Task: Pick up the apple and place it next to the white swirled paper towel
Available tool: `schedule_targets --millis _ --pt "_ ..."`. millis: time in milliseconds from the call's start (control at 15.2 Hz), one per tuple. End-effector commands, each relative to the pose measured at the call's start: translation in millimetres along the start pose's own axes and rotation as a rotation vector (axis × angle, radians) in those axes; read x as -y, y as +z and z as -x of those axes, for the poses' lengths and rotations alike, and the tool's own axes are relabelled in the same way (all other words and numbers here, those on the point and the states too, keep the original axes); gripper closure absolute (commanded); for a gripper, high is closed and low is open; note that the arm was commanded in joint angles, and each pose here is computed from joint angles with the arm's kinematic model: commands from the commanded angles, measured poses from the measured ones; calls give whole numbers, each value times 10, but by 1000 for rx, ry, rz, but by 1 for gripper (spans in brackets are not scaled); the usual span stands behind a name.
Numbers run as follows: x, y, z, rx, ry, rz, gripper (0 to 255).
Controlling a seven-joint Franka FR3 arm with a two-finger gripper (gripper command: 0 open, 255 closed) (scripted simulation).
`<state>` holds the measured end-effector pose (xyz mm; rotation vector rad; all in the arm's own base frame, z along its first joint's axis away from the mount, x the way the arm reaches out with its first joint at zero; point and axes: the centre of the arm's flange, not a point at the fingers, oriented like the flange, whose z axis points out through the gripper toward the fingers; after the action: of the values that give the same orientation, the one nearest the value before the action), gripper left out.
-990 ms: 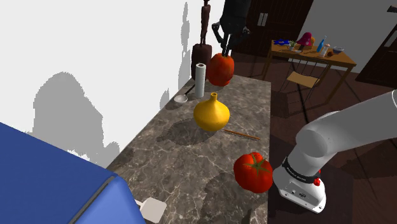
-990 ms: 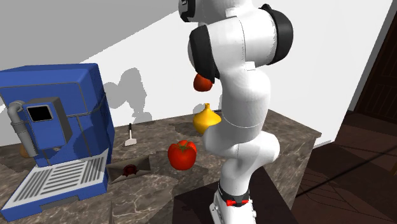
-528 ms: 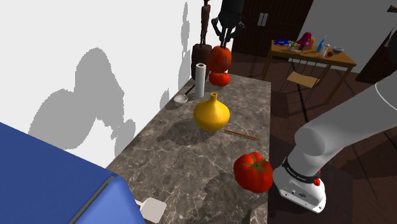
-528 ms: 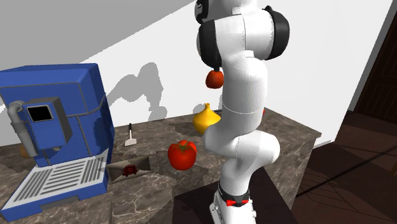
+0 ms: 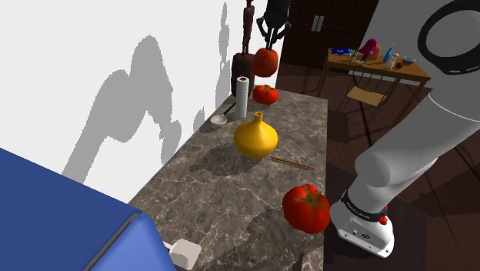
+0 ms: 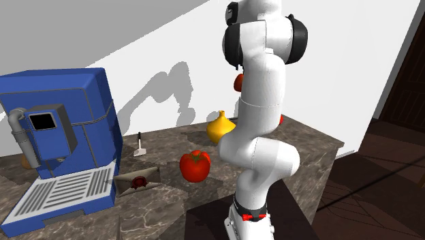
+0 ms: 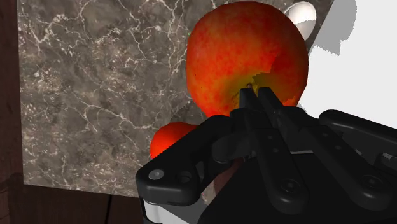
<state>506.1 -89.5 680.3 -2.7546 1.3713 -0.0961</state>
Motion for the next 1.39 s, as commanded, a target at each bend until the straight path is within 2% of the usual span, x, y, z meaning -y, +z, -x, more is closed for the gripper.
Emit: schedule_targets --millis 0,462,1320 --pt "6 7 -251 0 0 0 255" --pt "-19 30 -1179 0 0 0 255" --pt "-77 714 -1160 0 0 0 255"
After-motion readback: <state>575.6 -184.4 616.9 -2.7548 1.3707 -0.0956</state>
